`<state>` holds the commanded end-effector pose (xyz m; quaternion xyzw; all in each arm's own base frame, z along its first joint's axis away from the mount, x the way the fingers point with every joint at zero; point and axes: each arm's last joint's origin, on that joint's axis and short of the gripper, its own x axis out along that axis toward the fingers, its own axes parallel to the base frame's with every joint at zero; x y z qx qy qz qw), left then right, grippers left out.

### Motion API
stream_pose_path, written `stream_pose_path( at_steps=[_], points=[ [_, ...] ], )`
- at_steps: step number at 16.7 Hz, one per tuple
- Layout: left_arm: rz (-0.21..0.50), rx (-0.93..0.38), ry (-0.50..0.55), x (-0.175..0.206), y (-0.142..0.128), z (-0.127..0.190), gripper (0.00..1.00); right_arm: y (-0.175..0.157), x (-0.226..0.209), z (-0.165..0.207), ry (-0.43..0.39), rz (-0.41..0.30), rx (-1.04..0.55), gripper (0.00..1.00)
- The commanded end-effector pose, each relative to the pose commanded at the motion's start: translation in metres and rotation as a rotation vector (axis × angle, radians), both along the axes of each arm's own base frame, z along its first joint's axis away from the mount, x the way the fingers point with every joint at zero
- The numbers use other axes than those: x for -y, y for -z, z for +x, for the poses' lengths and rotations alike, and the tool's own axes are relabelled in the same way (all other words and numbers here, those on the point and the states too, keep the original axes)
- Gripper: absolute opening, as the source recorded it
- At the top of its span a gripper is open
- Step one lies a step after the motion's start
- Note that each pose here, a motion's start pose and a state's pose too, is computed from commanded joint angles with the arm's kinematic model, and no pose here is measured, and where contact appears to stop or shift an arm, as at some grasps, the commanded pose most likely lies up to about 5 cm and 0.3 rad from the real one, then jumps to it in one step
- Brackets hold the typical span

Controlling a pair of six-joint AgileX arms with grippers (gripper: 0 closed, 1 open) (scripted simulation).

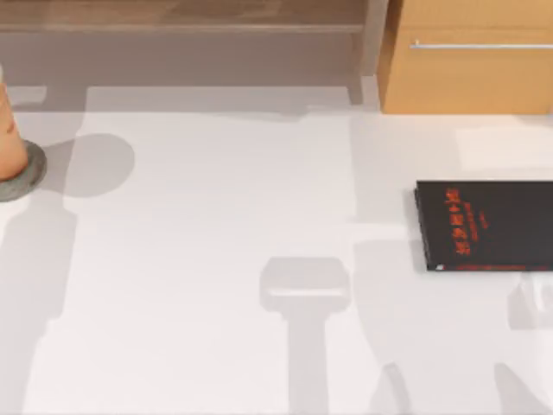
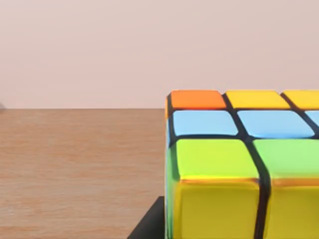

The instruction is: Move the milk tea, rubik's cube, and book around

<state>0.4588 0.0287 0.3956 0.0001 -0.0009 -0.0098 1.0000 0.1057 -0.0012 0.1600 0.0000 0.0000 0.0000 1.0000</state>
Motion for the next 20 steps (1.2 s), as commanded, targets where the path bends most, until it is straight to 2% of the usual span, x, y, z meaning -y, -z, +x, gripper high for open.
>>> stream_pose_path(
  at_steps=[1,14,20],
  points=[
    [0.000,0.000,0.000,0.0000,0.0000,0.0000,0.00,0.0000,0.0000,0.0000,0.000,0.000,0.000,1.00],
    [0.000,0.000,0.000,0.0000,0.0000,0.0000,0.98,0.0000,0.0000,0.0000,0.000,0.000,0.000,1.00],
    [0.000,0.000,0.000,0.0000,0.0000,0.0000,1.00,0.0000,0.0000,0.0000,0.000,0.000,0.000,1.00]
  ],
)
